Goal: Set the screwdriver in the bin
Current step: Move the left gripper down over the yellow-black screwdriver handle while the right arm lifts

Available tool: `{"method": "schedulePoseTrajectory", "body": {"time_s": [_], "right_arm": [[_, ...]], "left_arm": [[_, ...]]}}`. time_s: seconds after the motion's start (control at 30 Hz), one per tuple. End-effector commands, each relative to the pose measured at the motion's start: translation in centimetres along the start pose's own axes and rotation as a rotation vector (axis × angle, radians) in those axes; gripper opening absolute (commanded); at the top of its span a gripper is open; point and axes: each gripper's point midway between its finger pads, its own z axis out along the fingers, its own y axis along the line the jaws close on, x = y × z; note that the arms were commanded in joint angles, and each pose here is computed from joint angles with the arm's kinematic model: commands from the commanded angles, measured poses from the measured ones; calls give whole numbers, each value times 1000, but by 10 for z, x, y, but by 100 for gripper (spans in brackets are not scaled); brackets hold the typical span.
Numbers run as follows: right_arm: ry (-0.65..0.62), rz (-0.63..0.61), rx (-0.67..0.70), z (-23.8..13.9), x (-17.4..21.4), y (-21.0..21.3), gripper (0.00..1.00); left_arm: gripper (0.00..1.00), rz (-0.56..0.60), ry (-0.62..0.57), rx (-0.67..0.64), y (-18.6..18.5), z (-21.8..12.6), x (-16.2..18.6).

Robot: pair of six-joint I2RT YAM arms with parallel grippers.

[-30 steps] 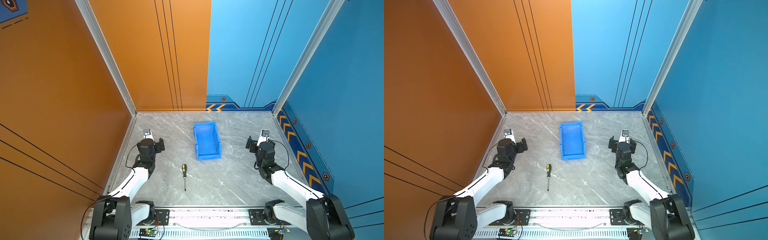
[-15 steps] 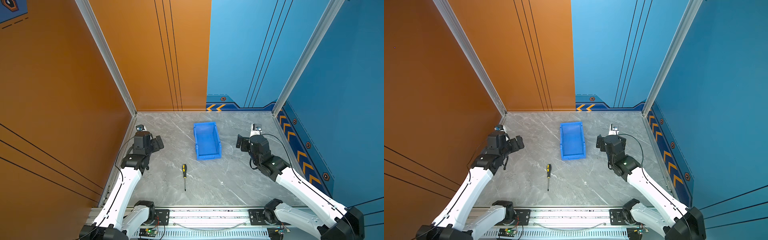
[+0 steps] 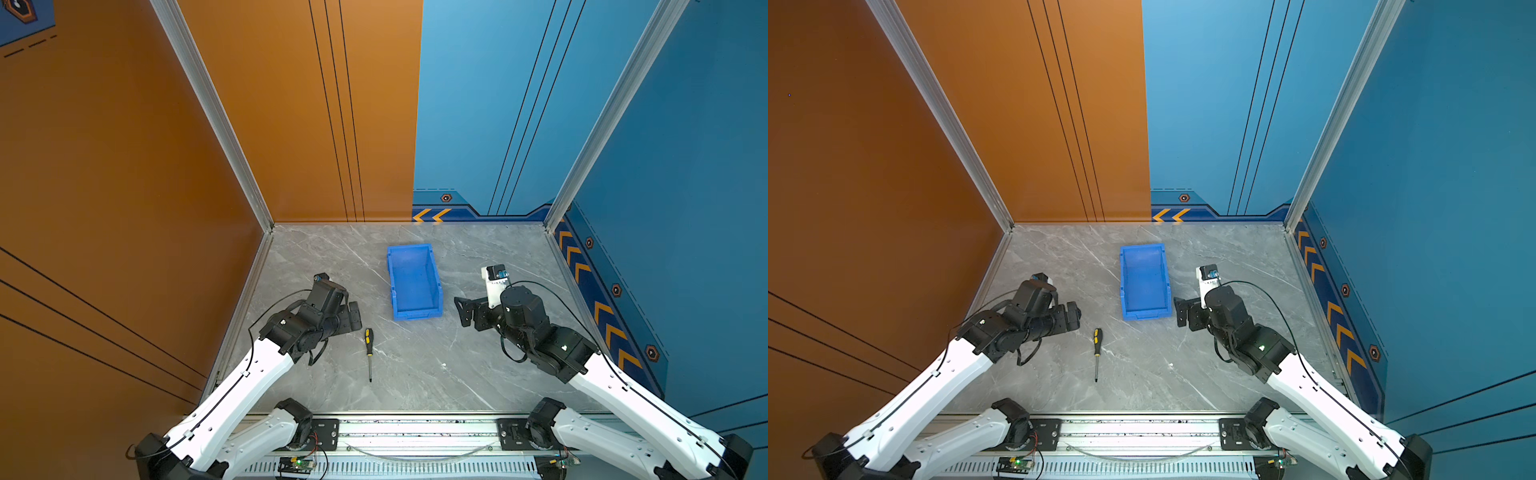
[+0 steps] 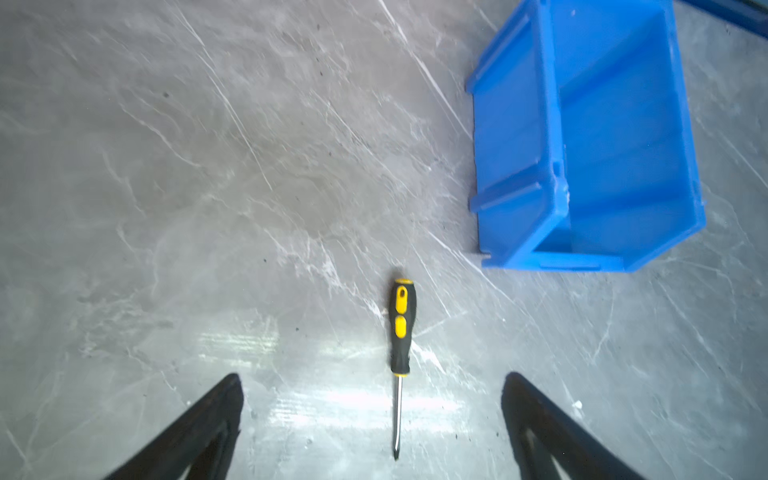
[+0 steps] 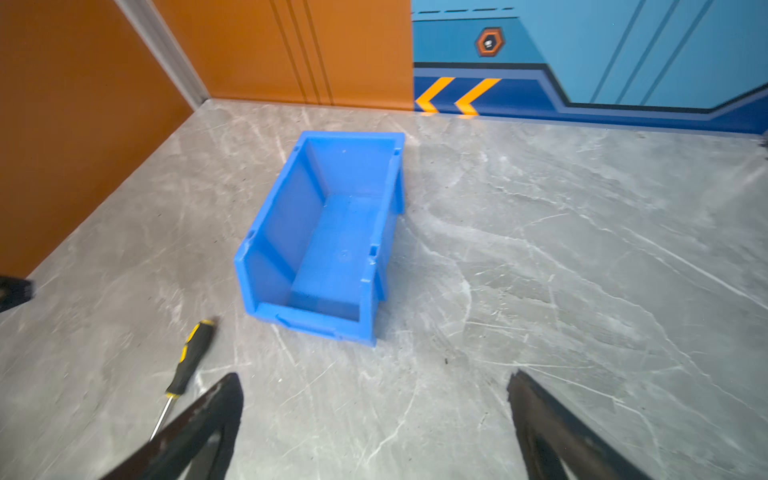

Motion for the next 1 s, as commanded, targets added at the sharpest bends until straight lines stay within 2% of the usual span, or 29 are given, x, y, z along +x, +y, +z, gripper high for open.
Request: {"method": "schedulePoseTrajectory", "body": {"time_s": [0.0,0.1,0.23,0.37,0.67,0.7,0.97], "right_arm": [[57,-83,-165,-7,27,28,100],[55,-138,-261,-13,38,46,100],[39,-146,-323,-16,46,57,100],[20,-126,-348,-20,44,63,100],[13,-125,-328,-15,48,63,100],[13,-126,-326,-14,48,63,100],[11,-157,-328,-9,44,67,100]], "left_arm": [[98,-22,119,-67,3,16,36],[98,5,151,-89,-6,29,47],[99,-25,170,-101,-11,53,56],[97,-31,188,-113,-13,72,62],[87,48,256,-198,-15,111,68],[82,51,264,-205,-15,116,69],[66,90,291,-236,-21,138,68]]}}
